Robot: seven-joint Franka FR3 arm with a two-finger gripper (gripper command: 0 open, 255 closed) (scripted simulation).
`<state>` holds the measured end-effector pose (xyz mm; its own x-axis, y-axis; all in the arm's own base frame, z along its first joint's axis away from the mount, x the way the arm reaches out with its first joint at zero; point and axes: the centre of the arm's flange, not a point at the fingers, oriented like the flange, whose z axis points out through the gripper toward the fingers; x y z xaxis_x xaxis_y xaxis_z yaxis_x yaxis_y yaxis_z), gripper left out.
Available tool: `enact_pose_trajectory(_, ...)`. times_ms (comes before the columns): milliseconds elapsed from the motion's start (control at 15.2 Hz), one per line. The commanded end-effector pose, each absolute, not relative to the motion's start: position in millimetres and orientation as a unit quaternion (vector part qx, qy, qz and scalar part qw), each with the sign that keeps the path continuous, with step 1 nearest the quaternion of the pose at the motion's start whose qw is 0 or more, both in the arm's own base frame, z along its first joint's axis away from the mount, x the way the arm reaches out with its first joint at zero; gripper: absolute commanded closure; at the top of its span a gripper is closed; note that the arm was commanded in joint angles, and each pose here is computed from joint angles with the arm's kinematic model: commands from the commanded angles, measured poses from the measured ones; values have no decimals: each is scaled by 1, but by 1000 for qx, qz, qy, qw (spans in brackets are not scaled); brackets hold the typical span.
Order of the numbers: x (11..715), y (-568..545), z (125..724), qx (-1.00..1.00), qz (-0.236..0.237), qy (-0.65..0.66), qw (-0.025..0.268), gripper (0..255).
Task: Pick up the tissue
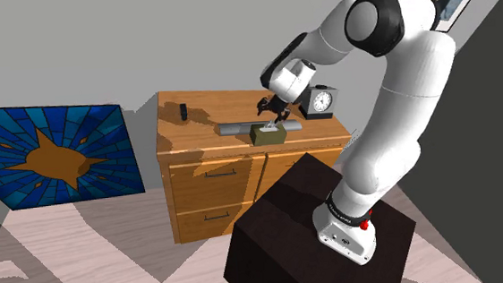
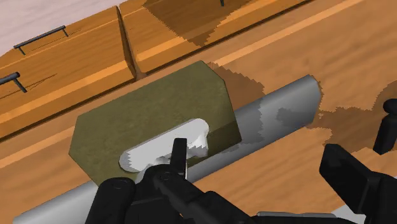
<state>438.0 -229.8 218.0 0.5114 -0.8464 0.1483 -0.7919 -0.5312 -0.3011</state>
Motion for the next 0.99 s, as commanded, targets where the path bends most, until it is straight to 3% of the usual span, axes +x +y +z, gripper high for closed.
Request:
enact_pose_trajectory(0, 442, -246, 197, -847, -152, 498, 103, 0)
enact_pose_trajectory(858, 450, -269, 130, -825, -169, 528, 110, 0)
enact_pose_trajectory(924, 450, -269, 130, -825, -169, 528, 110, 255)
